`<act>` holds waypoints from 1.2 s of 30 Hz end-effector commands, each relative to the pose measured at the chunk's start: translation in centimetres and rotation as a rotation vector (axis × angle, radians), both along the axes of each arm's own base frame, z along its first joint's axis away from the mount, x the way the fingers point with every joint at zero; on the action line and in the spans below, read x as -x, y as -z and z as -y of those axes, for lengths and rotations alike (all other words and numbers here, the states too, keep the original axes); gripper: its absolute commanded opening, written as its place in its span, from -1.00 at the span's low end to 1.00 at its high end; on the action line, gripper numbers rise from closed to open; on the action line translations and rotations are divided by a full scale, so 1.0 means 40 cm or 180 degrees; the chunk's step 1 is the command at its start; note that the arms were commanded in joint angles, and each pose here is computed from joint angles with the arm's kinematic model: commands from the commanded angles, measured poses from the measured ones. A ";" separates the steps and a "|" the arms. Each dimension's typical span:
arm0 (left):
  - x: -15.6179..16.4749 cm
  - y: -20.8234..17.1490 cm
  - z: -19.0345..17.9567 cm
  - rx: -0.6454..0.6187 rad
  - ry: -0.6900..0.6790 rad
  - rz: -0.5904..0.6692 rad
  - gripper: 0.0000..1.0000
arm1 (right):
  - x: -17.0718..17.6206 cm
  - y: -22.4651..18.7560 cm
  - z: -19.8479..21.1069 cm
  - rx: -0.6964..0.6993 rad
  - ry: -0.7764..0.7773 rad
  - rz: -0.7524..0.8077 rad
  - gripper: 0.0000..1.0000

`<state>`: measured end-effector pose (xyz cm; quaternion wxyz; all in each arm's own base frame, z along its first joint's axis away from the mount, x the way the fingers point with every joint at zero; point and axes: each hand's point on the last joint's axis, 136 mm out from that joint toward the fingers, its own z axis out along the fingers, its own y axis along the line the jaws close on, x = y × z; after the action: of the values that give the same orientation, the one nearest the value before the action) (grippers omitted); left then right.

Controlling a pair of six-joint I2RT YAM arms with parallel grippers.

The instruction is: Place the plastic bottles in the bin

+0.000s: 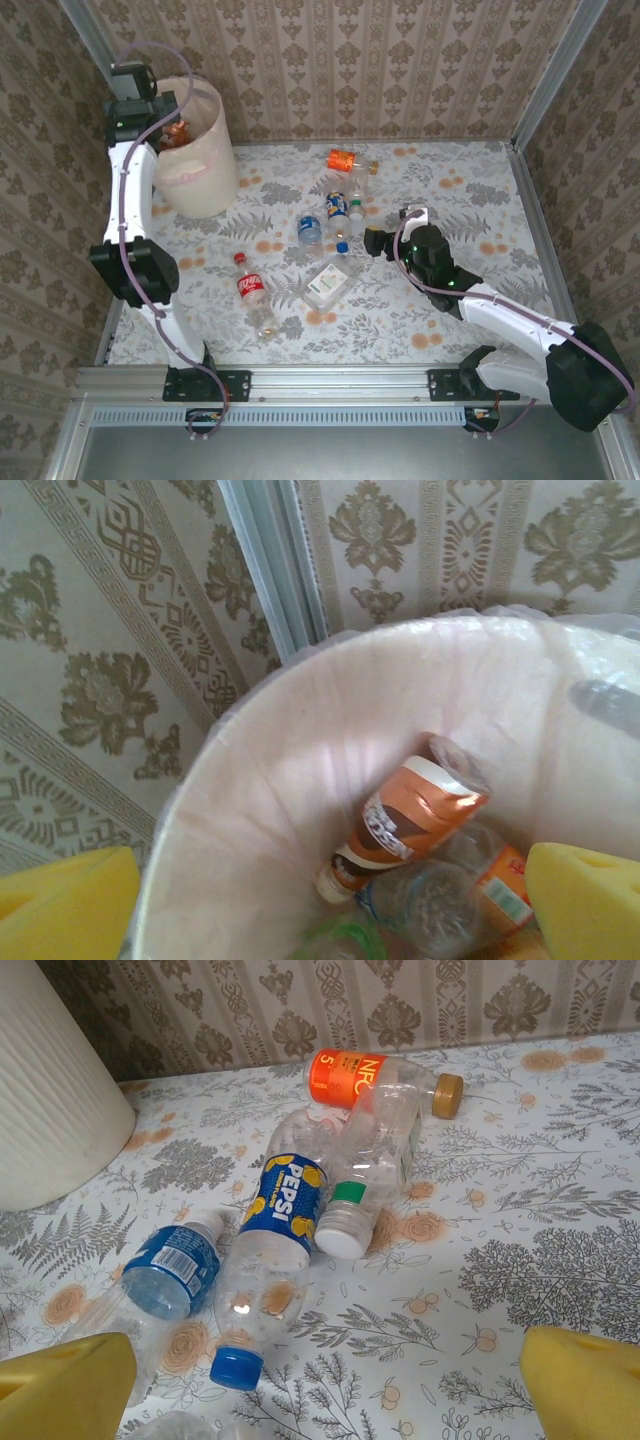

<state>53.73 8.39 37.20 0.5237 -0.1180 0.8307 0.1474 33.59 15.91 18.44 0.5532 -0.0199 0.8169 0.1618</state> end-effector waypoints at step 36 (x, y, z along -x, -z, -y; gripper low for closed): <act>0.412 0.217 0.349 0.1144 -0.0069 -0.0048 1.00 | 0.020 0.019 0.013 -0.0085 0.0012 0.0121 1.00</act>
<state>38.81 -5.60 31.79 0.5361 -0.1958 0.8210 0.0132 32.49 15.48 17.22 0.5567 -0.0211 0.8128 0.1701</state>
